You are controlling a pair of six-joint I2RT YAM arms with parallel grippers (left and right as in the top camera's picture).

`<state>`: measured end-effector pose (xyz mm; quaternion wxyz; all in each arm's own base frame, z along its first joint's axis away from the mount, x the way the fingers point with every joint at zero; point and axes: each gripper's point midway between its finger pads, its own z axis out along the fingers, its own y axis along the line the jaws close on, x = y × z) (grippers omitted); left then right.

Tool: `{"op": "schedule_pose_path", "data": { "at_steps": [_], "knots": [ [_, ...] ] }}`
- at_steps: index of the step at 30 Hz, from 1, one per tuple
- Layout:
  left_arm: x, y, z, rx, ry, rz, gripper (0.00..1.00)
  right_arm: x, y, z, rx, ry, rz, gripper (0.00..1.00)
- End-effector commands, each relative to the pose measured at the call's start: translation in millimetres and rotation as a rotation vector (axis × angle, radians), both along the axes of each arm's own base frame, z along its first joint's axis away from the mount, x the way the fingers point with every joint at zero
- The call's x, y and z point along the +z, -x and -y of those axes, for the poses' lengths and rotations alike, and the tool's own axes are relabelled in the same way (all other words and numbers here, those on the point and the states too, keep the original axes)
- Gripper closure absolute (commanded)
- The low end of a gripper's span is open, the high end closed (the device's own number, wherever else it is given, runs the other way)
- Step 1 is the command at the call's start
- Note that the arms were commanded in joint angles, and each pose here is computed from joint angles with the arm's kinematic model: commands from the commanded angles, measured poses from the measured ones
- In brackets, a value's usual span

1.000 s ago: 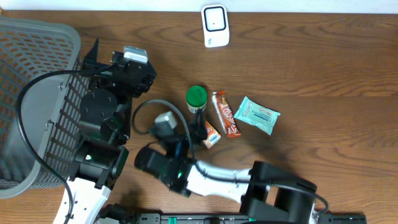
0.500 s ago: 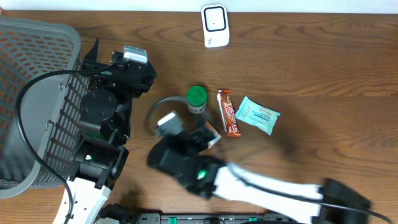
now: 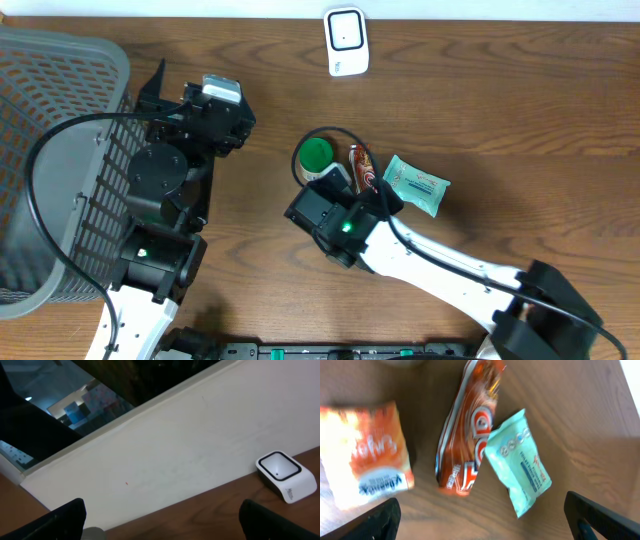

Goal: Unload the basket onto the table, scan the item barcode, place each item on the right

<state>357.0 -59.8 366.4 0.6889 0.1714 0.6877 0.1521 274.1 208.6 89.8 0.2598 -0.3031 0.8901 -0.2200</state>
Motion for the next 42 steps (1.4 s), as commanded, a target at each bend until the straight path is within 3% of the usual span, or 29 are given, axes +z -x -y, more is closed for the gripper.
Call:
{"op": "schedule_pose_path", "data": {
  "at_steps": [1,6,14,17,24,29,33,38,42],
  "knots": [
    [7.9,0.3,1.0,-0.012,0.012,0.022,0.02,-20.3,9.0,5.0,0.065,0.125,-0.07,0.01],
    [8.2,0.3,1.0,-0.012,0.013,0.023,0.02,-58.6,13.1,12.7,0.128,0.282,-0.168,0.05],
    [8.1,0.3,0.9,-0.011,0.012,0.023,0.02,-88.8,3.5,27.2,0.146,0.47,-0.154,0.09],
    [8.1,0.3,0.9,-0.011,0.012,0.023,0.02,-95.1,4.5,28.5,0.165,0.497,-0.174,0.14],
    [8.1,0.3,0.9,-0.011,0.012,0.023,0.02,-97.9,0.5,22.5,0.176,0.477,-0.159,0.56],
    [8.1,0.3,0.9,-0.011,0.012,0.023,0.02,-98.5,-2.0,18.7,0.171,0.457,-0.143,0.98],
    [8.1,0.3,0.9,-0.011,0.012,0.023,0.02,-97.3,-6.0,12.3,0.156,0.42,-0.115,0.99],
    [7.1,0.2,0.8,-0.011,0.011,0.019,0.02,-62.6,-8.5,-5.3,0.127,0.294,-0.102,0.99],
    [7.0,0.2,0.8,-0.011,0.011,0.018,0.02,-26.9,19.0,-31.4,0.182,0.047,-0.288,0.99]
  ]
}}
